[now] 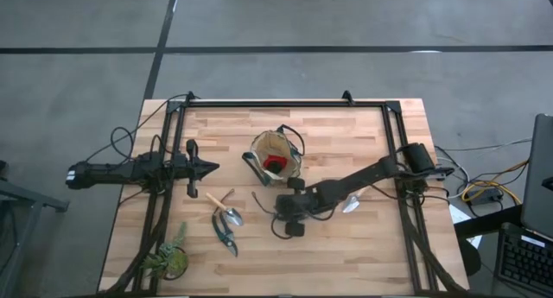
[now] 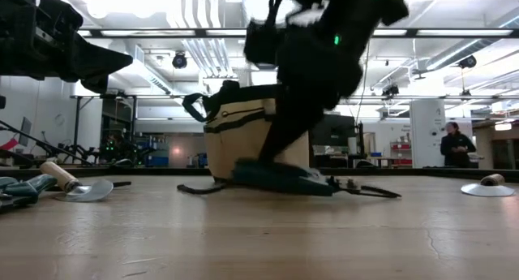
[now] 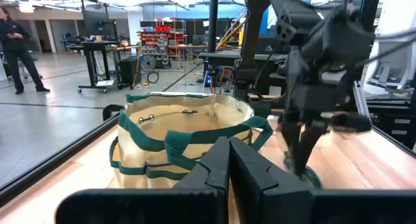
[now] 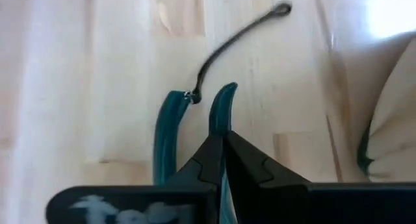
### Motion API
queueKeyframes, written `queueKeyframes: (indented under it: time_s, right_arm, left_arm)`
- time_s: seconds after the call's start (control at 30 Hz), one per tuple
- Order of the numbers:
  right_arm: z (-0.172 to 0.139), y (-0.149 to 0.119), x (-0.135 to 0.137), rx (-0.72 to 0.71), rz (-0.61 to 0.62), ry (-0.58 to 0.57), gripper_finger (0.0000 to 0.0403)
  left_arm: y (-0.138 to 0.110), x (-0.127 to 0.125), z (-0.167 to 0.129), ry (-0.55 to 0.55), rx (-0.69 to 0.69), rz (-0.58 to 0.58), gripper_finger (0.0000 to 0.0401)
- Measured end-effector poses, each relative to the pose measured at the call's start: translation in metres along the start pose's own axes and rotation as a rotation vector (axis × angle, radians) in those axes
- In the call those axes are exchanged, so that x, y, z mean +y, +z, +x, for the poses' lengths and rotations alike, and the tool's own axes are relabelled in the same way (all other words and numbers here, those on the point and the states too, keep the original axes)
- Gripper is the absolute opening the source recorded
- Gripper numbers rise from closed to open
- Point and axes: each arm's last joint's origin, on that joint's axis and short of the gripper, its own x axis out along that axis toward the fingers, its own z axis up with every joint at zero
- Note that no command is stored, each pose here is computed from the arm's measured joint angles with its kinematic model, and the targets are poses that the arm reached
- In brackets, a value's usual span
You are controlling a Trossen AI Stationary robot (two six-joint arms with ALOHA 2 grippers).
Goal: Pick & Place Garden tools in Gardening bag
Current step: Put the right green shear scissors into the gardening bag
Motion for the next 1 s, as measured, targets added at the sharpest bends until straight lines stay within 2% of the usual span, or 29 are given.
queueKeyframes:
  time_s: [0.2, 0.33, 0.47, 0.6, 0.77, 0.9, 1.0]
  right_arm:
    - [-0.011, 0.0, -0.002, -0.003, -0.013, 0.003, 0.0007]
    - [-0.016, -0.003, 0.002, 0.03, -0.001, 0.08, 0.0007]
    - [-0.015, -0.008, 0.009, 0.047, -0.007, 0.104, 0.0016]
    - [-0.017, -0.014, 0.02, 0.053, -0.029, 0.12, 0.0049]
    - [-0.021, -0.015, 0.042, -0.019, -0.125, 0.173, 0.0105]
    - [-0.022, -0.015, 0.045, -0.076, -0.145, 0.057, 0.0139]
    - [-0.018, -0.016, 0.042, -0.076, -0.143, 0.031, 0.015]
  left_arm:
    - [0.0, 0.0, 0.0, 0.0, 0.001, 0.0, 0.0014]
    - [0.0, 0.0, 0.0, -0.001, 0.002, 0.001, 0.0014]
    - [0.0, 0.0, 0.0, 0.0, 0.003, 0.001, 0.0014]
    - [0.0, 0.0, 0.0, 0.0, 0.003, 0.001, 0.0014]
    - [0.0, 0.0, 0.0, 0.0, 0.003, 0.001, 0.0014]
    - [0.0, 0.0, 0.0, 0.0, 0.003, 0.001, 0.0014]
    - [0.0, 0.0, 0.0, 0.0, 0.003, 0.001, 0.0014]
